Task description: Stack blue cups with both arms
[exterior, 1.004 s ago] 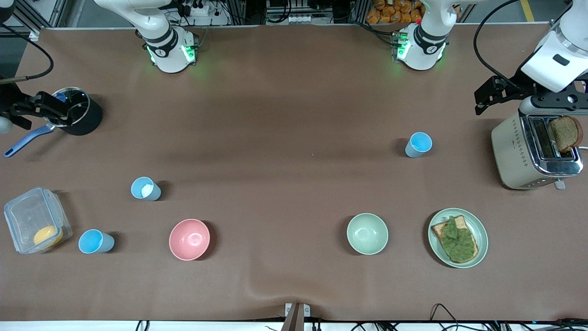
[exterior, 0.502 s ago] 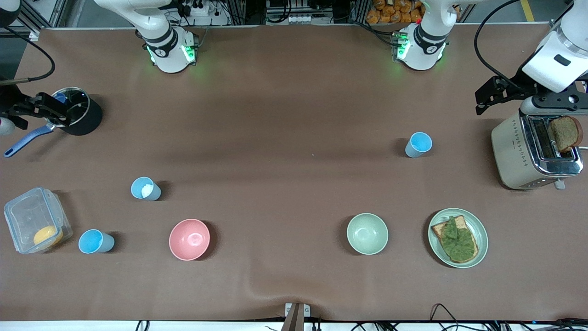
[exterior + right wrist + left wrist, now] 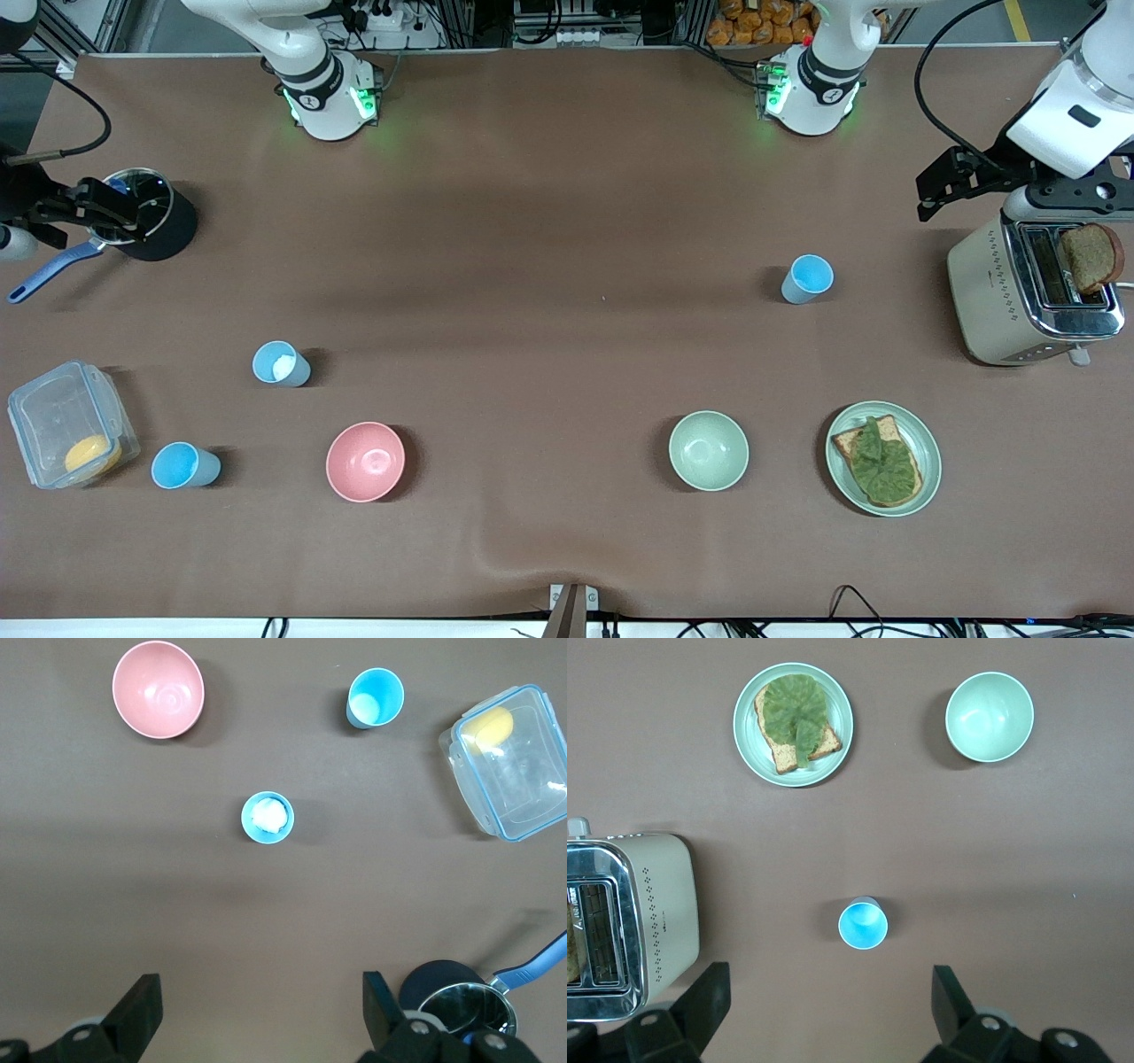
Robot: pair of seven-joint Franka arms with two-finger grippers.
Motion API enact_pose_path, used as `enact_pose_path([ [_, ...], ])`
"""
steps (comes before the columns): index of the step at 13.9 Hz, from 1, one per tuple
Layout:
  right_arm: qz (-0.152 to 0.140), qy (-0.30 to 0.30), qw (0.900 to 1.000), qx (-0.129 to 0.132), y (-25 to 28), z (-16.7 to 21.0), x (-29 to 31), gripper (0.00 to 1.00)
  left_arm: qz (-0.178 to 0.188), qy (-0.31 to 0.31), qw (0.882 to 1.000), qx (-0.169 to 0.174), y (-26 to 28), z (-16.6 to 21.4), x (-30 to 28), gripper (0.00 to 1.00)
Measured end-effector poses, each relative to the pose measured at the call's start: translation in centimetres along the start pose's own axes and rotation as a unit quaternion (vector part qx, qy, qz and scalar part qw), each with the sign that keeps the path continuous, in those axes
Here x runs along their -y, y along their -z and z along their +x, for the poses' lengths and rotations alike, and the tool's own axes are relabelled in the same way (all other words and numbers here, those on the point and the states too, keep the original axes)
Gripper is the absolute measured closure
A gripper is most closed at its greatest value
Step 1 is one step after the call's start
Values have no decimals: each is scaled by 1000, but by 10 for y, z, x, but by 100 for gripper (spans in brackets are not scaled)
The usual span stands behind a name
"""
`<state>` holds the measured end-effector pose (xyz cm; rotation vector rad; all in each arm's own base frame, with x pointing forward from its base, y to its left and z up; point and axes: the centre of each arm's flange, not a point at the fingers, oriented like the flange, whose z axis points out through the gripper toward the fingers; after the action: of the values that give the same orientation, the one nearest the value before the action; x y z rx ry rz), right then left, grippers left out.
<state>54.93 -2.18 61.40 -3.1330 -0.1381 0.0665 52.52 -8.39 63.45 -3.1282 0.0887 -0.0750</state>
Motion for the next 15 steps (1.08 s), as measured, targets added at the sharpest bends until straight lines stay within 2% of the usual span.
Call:
enact_pose_path([
  [15,5,8,1000,1,-8,4,9,0,0,0,1000,0,0,0,0,0],
])
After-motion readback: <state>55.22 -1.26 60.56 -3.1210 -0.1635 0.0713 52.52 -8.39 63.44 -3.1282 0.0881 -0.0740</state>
